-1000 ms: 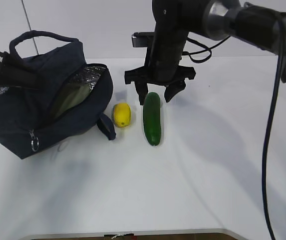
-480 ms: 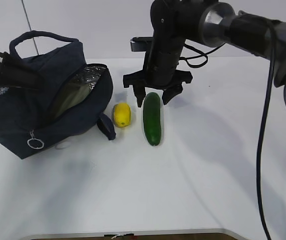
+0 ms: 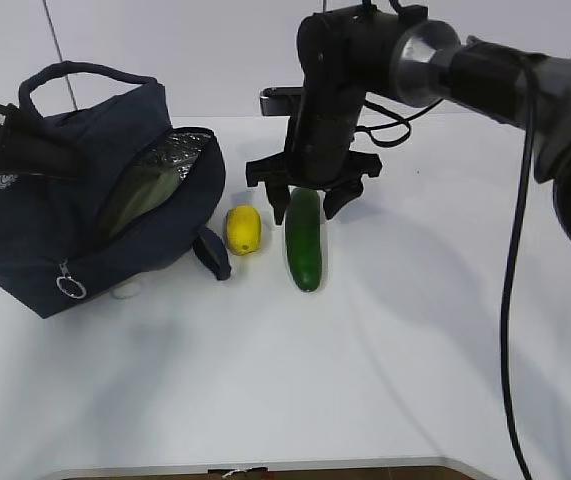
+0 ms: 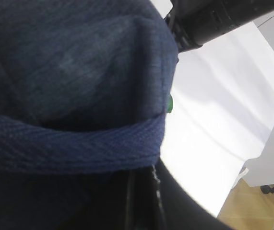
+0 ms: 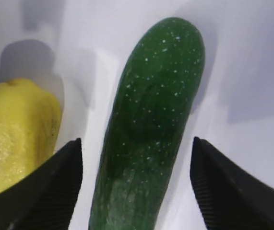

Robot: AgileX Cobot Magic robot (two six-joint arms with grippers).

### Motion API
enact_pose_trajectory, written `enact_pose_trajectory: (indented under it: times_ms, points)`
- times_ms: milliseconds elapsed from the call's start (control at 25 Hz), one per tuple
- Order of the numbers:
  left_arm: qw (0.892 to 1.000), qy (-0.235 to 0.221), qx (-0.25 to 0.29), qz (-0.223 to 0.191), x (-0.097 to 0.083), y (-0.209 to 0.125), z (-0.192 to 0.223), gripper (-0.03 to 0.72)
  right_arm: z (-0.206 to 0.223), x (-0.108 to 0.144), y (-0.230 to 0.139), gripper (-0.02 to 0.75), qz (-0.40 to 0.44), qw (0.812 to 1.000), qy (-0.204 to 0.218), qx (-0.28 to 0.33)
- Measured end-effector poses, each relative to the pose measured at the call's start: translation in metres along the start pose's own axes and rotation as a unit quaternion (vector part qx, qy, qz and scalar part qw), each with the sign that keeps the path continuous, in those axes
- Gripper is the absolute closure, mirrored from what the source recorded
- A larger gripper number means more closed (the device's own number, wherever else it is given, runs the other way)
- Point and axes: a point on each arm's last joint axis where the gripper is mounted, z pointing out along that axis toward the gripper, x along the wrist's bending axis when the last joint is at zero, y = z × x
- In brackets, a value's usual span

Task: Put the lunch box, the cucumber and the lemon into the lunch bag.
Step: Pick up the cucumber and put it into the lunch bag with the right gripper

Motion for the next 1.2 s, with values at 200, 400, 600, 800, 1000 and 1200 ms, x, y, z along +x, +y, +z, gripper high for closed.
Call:
enact_pose_trajectory:
  times_ms: [200,400,600,800,1000,1200]
  points:
    - [1.000,0.000,0.000,0.000,0.000,0.000,0.000,0.698,0.005,0.000,-0.001,0.184,0.000,1.000,-0.001,0.005]
    - [1.000,0.000,0.000,0.000,0.000,0.000,0.000,0.698,0.016,-0.001,-0.005,0.185,0.001,1.000,-0.007,0.026]
    - [1.000,0.000,0.001,0.000,0.000,0.000,0.000,0.698,0.018,-0.001,-0.006,0.200,0.001,0.999,-0.009,0.033]
    - [1.000,0.000,0.001,0.000,0.000,0.000,0.000,0.698,0.019,-0.002,-0.007,0.344,0.001,0.999,-0.011,0.040]
    - [1.000,0.000,0.001,0.000,0.000,0.000,0.000,0.698,0.019,-0.002,-0.007,0.403,0.002,0.999,-0.011,0.040]
    - [1.000,0.001,0.002,0.001,0.000,0.000,0.000,0.698,0.018,-0.002,-0.007,0.404,-0.001,0.999,-0.010,0.039]
